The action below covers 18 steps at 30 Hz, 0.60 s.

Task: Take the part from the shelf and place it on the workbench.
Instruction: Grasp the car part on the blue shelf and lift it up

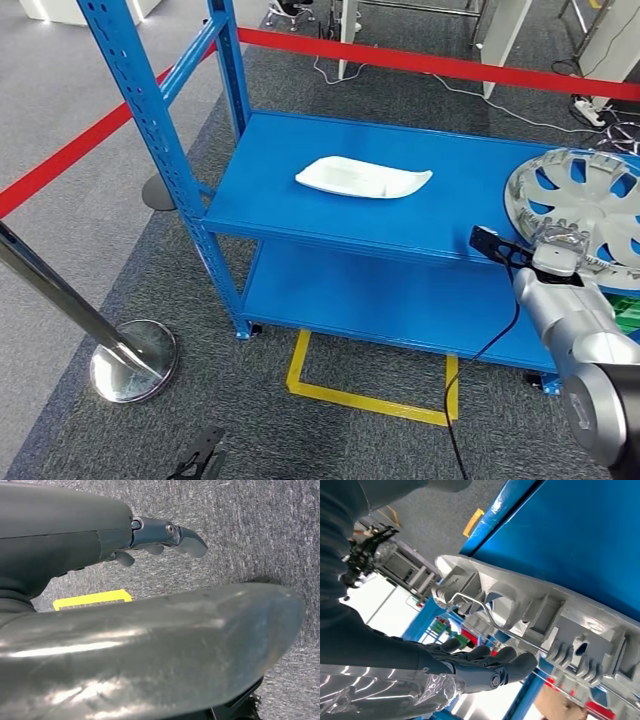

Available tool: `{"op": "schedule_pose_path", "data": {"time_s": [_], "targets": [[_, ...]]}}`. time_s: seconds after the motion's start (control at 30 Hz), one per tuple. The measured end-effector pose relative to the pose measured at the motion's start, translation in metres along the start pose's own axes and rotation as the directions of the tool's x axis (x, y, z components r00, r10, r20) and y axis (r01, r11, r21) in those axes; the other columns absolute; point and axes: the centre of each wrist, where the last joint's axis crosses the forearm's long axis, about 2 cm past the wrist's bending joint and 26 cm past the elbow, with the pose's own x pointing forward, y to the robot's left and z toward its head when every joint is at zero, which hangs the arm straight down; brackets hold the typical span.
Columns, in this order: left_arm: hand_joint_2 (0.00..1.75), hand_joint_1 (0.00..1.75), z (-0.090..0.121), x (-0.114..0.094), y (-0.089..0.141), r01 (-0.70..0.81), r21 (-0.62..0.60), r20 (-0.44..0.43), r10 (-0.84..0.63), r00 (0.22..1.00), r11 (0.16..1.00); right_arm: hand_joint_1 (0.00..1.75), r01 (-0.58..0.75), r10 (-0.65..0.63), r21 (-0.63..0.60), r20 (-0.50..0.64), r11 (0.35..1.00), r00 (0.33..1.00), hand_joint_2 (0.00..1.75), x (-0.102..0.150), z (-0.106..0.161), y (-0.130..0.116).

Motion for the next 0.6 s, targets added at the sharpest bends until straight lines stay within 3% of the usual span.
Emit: {"op": "schedule_pose_path", "data": {"time_s": [0.43, 0.47, 0.6], "targets": [[0.00, 0.00, 0.000, -0.001, 0.001, 0.001, 0.003, -0.001, -0.001, 1.000, 1.000, 0.00, 0.061, -0.044, 0.100, -0.168, 0.993, 0.985, 1.75, -0.053, -0.014, 0.028], [0.00, 0.00, 0.000, -0.001, 0.001, 0.001, 0.003, -0.001, -0.001, 1.000, 1.000, 0.07, 0.067, -0.048, 0.106, -0.175, 0.992, 0.983, 1.75, -0.055, -0.015, 0.029], [0.00, 0.00, 0.000, -0.002, 0.003, 0.003, 0.005, -0.004, -0.003, 1.000, 1.000, 1.44, 0.091, -0.066, 0.137, -0.180, 0.986, 0.981, 1.75, -0.062, -0.016, 0.031]]}}
